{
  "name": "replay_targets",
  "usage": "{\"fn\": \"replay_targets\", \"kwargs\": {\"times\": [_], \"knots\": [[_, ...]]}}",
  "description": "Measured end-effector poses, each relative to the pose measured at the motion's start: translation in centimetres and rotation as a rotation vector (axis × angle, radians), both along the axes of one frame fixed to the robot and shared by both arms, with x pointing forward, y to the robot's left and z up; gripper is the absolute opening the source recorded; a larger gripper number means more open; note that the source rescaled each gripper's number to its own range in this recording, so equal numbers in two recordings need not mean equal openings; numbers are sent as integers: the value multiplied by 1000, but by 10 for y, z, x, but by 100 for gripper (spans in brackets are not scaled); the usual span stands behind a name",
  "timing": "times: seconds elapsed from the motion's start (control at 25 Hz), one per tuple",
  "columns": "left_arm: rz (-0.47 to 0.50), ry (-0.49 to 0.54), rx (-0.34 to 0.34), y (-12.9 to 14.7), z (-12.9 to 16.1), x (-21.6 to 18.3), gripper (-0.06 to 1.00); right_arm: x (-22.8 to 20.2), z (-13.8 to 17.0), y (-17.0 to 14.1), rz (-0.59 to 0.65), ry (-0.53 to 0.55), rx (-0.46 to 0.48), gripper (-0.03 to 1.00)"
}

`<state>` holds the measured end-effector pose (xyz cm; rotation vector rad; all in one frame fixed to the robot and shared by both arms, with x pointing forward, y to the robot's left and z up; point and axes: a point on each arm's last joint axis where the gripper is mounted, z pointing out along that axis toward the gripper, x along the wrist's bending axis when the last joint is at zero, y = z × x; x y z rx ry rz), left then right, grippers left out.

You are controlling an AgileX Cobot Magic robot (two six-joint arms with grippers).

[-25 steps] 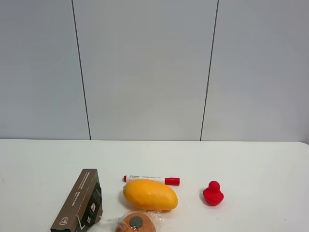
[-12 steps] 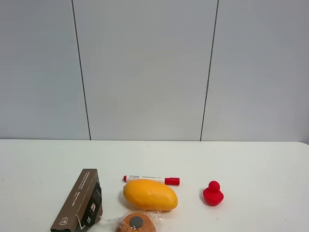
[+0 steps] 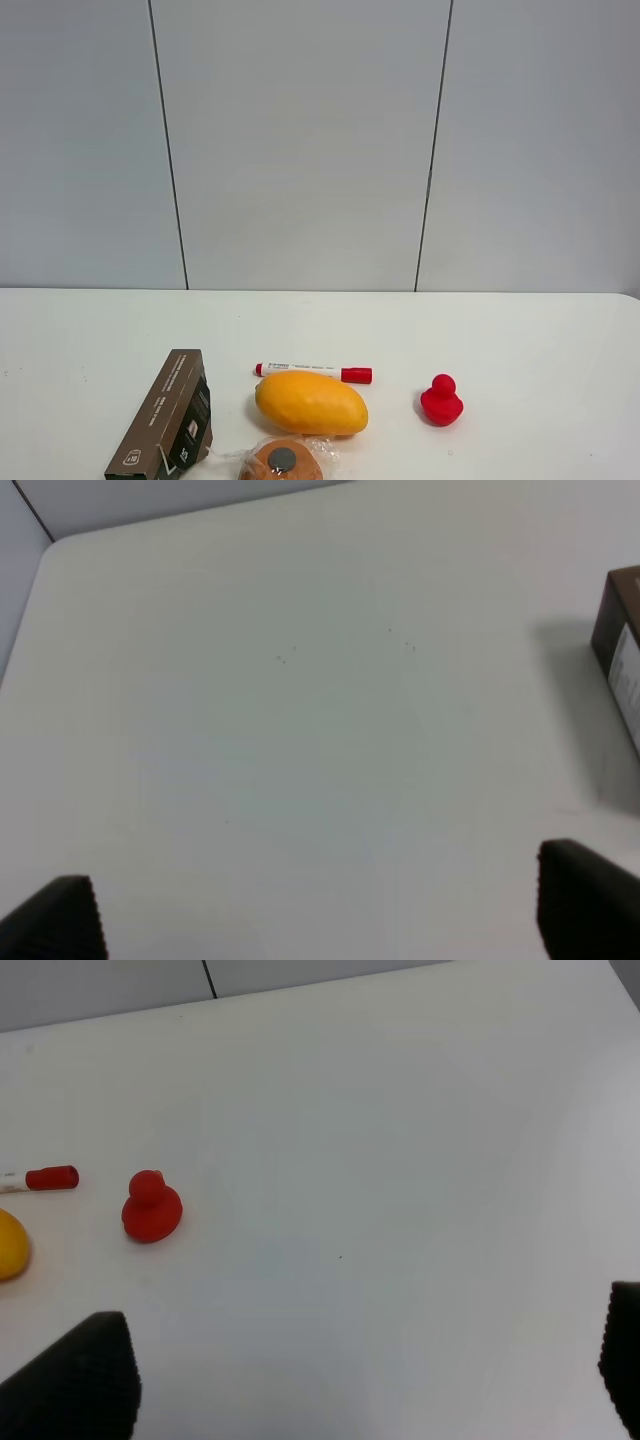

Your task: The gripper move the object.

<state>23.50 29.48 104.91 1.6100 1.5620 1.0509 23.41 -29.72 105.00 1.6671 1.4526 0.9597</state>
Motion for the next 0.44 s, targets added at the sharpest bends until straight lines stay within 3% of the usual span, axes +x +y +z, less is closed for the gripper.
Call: {"fn": "replay_targets", "kwargs": {"times": [0.44], "knots": [[2,-1,-4,0,0,0,92,0,0,0,0,0,0,100]]}}
